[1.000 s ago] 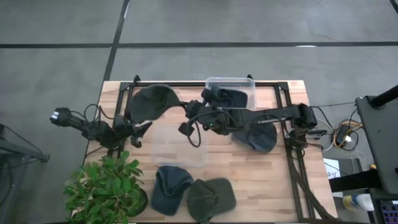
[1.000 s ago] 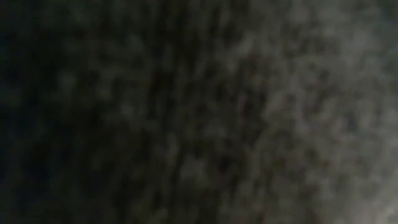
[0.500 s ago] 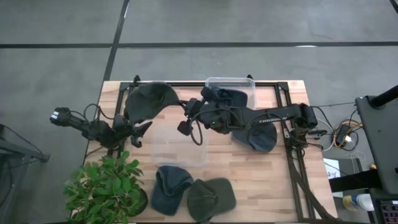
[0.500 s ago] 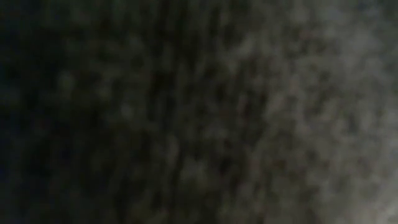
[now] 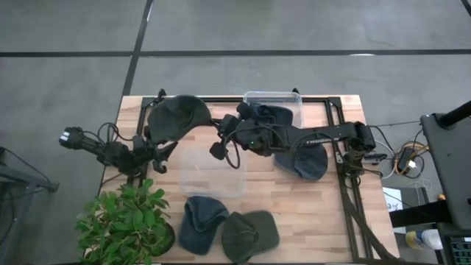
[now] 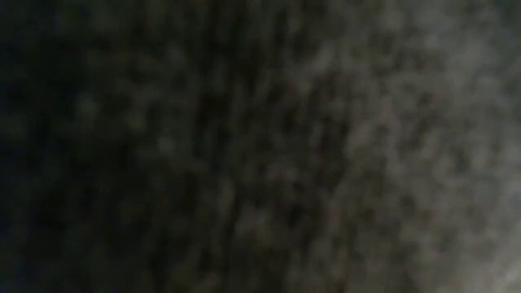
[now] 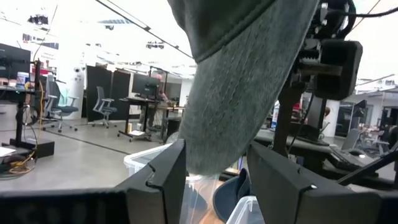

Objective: Pick & Place hat
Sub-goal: Put the right gray cap into the bottom transparent bin

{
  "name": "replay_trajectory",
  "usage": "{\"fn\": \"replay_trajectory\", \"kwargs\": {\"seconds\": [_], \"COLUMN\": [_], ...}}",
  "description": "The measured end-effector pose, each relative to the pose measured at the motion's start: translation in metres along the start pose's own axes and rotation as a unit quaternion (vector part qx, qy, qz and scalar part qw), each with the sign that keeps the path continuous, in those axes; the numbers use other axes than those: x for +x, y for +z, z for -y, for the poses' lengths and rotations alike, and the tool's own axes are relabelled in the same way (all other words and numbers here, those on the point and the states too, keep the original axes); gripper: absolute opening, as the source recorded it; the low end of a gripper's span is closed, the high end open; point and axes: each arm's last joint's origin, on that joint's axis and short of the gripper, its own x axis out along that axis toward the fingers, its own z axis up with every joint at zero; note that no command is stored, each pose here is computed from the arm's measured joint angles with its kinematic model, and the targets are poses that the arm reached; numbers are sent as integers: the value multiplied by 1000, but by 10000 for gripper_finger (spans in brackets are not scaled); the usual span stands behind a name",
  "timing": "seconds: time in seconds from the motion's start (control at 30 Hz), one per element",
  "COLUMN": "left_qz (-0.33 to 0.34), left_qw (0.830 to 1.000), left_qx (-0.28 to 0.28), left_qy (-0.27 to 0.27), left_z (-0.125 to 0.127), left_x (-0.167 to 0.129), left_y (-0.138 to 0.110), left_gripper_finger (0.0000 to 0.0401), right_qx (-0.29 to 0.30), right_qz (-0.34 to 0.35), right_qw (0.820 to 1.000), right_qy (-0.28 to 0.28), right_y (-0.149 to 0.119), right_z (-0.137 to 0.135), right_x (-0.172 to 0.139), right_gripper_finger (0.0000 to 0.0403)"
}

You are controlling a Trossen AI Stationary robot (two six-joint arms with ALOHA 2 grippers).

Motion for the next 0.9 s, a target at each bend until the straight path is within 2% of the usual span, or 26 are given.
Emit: {"fn": "replay_trajectory", "kwargs": {"seconds": [0.13,0.27,0.5,0.77,0.9], "left_qz": [3,5,7,22,35], "left_qw": [1000,999,998,997,995], "left_qx": [-12,-34,-67,-78,-91], "left_qy": [1,1,-2,-5,-4], "left_z": [0,0,0,0,-1], "left_x": [0,0,0,1,1], "left_y": [1,1,3,10,13], "left_gripper_finger": [158,130,18,5,3], "right_qx": [1,1,0,-8,-35], "right_qz": [-1,-2,-4,-4,-2], "right_qw": [1000,1000,1000,1000,999], "right_qy": [5,5,16,24,29], "right_y": [0,-1,-2,-2,-2], "right_z": [-1,-1,-1,-2,-2], "right_x": [0,0,0,0,-1], "right_gripper_finger": [12,13,13,15,40]}}
